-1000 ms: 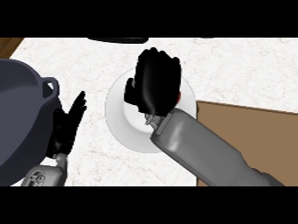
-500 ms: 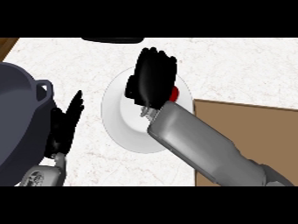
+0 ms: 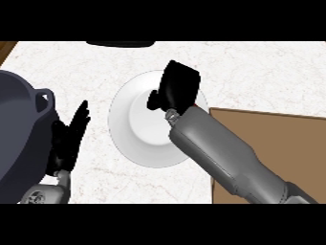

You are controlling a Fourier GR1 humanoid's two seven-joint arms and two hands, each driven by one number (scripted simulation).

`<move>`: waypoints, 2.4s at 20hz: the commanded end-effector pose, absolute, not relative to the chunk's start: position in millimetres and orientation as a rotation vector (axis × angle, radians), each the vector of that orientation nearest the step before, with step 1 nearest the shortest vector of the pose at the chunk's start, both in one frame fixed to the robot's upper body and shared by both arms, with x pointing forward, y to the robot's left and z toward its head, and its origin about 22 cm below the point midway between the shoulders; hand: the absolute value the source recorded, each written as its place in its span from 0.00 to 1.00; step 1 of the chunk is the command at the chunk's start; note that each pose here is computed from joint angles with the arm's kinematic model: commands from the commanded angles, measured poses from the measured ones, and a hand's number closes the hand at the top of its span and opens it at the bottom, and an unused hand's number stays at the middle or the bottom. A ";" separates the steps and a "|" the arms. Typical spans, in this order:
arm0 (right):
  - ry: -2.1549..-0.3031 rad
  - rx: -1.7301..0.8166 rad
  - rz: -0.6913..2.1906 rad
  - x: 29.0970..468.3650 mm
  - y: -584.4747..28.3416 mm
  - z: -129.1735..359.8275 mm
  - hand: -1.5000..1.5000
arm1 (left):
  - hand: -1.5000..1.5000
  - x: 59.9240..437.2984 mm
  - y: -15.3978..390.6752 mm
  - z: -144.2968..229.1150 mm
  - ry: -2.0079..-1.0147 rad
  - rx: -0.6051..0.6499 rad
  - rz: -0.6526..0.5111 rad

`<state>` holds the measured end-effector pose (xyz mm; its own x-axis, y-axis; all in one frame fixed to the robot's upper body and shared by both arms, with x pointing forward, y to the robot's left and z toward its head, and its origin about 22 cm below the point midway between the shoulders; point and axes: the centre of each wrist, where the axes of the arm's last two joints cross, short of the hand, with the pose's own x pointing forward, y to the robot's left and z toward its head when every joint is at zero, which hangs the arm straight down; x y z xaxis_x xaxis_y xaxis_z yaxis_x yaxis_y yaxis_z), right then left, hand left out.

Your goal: Pick the can from the tray and place it in the plate

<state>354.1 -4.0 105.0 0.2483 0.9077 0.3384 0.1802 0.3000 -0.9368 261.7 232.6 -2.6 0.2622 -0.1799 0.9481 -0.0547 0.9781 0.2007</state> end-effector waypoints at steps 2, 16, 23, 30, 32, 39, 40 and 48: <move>-1.042 -0.986 0.619 353.1 -15.1 75.8 1.00 | 0.50 262.8 233.6 -13.8 -1.301 0.213 -0.067; -1.504 -0.673 0.390 339.9 -7.1 92.8 0.00 | 0.50 255.6 247.6 -11.2 -1.292 0.217 -0.052; -1.574 -0.493 0.078 313.3 -30.3 74.1 0.00 | 0.50 243.1 248.2 -13.1 -1.295 0.246 -0.037; -1.645 -0.394 0.086 296.5 -61.3 43.4 0.00 | 0.50 238.5 238.3 -24.2 -1.271 0.218 -0.015; -1.670 -0.372 0.120 283.2 -43.9 32.3 0.00 | 0.50 251.6 254.5 -12.8 -1.284 0.233 -0.033; -1.684 -0.412 0.136 309.2 -47.4 29.3 0.00 | 0.50 252.2 252.0 4.7 -1.286 0.250 -0.034; -1.672 -0.431 0.147 311.8 -36.2 20.2 0.00 | 0.50 240.6 262.2 -9.8 -1.277 0.245 -0.041; -1.595 -0.516 0.136 306.2 -41.7 4.8 0.00 | 0.50 262.8 247.6 -8.1 -1.282 0.237 -0.049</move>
<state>306.8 -41.2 14.6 -0.0358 0.3906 0.9199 0.2071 0.9034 -0.3755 254.4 241.5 -8.2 0.2848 -0.1604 0.9451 -0.1019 0.9753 0.1962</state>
